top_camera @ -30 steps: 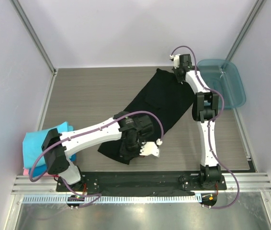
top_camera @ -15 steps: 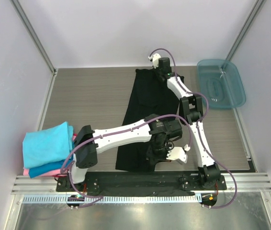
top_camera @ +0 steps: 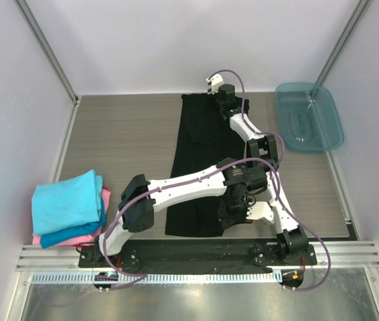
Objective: Fold and stack the t-shirts
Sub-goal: Fold the tshirt
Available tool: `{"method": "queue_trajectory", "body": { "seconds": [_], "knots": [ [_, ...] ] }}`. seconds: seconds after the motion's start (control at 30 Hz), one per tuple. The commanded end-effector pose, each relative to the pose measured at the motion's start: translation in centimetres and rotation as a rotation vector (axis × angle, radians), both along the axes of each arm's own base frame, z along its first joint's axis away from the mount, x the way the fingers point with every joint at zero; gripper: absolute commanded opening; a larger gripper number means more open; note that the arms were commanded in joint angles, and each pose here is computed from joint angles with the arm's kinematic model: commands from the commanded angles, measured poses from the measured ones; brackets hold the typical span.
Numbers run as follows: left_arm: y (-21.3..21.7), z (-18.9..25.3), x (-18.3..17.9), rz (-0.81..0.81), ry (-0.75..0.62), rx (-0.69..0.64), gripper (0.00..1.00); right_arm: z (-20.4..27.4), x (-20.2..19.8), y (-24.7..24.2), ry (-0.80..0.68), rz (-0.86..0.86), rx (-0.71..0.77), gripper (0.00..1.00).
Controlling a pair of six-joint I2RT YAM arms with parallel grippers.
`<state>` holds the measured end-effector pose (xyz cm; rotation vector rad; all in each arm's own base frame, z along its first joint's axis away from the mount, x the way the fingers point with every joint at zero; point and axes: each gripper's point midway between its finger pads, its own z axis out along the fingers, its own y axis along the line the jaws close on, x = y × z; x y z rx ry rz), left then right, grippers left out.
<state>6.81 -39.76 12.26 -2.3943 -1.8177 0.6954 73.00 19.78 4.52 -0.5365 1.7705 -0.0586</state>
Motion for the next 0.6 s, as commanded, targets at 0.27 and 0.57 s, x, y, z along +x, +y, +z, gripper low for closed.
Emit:
{"method": "queue_trajectory", "body": {
  "seconds": [0.27, 0.57],
  "knots": [
    [0.4, 15.7, 8.4, 0.370, -0.141, -0.359, 0.49, 22.2, 0.1, -3.8, -0.325, -0.066, 0.269, 0.86],
    [11.2, 15.2, 21.6, 1.140, 0.009, -0.347, 0.71, 28.5, -9.3, -9.7, -0.113, -0.194, 0.424, 0.87]
  ]
}}
